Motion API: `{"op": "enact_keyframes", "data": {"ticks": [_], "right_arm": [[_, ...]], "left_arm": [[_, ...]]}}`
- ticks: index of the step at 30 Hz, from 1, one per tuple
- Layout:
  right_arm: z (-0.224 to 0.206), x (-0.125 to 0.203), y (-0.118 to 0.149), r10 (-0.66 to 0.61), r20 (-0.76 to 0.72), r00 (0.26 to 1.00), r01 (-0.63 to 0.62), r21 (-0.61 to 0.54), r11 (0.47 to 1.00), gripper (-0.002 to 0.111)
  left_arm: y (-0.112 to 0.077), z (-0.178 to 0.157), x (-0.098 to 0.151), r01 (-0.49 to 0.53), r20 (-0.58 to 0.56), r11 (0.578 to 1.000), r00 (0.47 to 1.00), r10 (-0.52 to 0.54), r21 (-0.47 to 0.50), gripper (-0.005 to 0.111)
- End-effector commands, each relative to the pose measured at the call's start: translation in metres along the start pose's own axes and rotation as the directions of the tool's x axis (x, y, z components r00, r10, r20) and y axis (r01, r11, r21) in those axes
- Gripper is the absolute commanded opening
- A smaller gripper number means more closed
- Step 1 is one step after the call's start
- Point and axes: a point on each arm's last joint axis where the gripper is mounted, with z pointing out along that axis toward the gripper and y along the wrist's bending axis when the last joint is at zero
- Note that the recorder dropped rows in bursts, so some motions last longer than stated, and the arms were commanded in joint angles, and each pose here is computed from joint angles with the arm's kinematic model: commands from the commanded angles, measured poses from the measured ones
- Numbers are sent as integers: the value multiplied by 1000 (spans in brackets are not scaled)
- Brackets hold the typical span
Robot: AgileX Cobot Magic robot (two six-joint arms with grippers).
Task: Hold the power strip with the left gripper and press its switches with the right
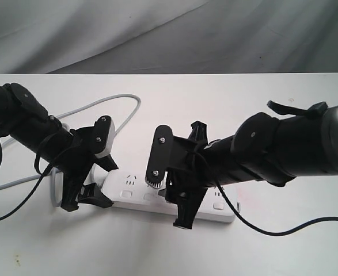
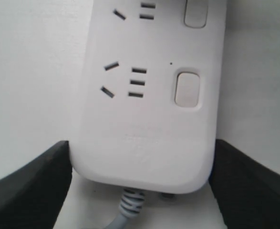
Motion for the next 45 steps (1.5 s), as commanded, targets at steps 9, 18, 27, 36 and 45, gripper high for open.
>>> {"op": "enact_keyframes", "data": {"ticks": [9,18,27,36,45], "right_arm": [[5,15,-1,34,-38,999,-35,-9,999,55],[13,20,4,40,-59,997,-43,-43,998,55],[30,31,14,39,-102,994,-50,-108,993,55],[-8,7,-6,20,-6,1000,-20,23,1000,55],[-23,13,-8,43,-2,999,-43,52,998,55]], "left_arm": [[-1,1,-2,3,7,1000,1000,-3,14,59],[-1,1,-2,3,7,1000,1000,-3,14,59],[-1,1,-2,3,7,1000,1000,-3,14,59],[-1,1,-2,3,7,1000,1000,-3,14,59],[-1,1,-2,3,7,1000,1000,-3,14,59]]}}
